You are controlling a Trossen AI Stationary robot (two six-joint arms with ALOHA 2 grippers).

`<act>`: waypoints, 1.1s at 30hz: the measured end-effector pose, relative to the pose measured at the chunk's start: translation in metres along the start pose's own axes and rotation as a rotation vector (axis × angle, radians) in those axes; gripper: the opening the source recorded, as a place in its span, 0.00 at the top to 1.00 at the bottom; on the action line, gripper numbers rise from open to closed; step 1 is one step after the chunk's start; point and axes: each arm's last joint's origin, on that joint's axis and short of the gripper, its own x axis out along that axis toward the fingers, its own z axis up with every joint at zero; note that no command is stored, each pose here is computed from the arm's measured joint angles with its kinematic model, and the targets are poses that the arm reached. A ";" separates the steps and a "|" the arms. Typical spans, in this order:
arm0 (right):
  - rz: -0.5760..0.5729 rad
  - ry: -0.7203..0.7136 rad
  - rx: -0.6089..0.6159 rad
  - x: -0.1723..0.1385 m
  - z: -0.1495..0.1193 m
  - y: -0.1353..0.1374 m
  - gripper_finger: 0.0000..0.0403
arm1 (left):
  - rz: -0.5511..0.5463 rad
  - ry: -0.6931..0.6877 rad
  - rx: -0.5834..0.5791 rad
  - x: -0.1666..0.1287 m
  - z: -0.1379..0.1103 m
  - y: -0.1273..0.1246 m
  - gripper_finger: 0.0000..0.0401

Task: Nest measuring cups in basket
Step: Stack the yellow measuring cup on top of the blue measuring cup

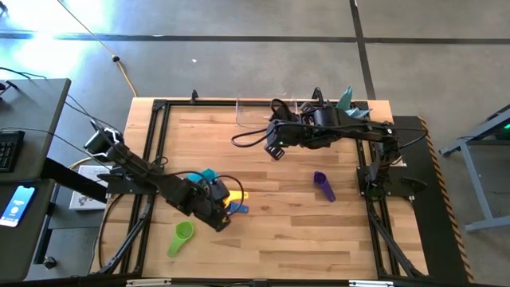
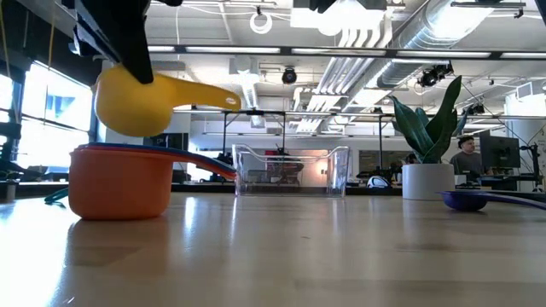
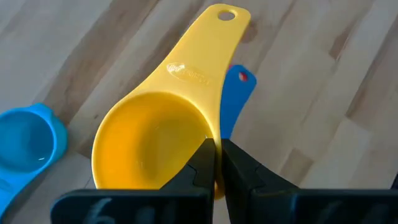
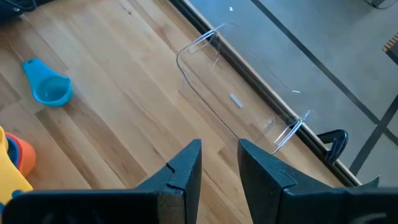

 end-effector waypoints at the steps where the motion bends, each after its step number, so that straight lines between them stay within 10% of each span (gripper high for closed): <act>1: 0.001 0.000 0.001 0.000 0.000 0.000 0.76 | 0.000 0.008 0.018 0.002 -0.002 -0.002 0.99; 33: 0.000 -0.003 -0.009 0.001 0.001 -0.001 0.76 | 0.024 0.160 0.146 0.040 -0.015 -0.012 0.80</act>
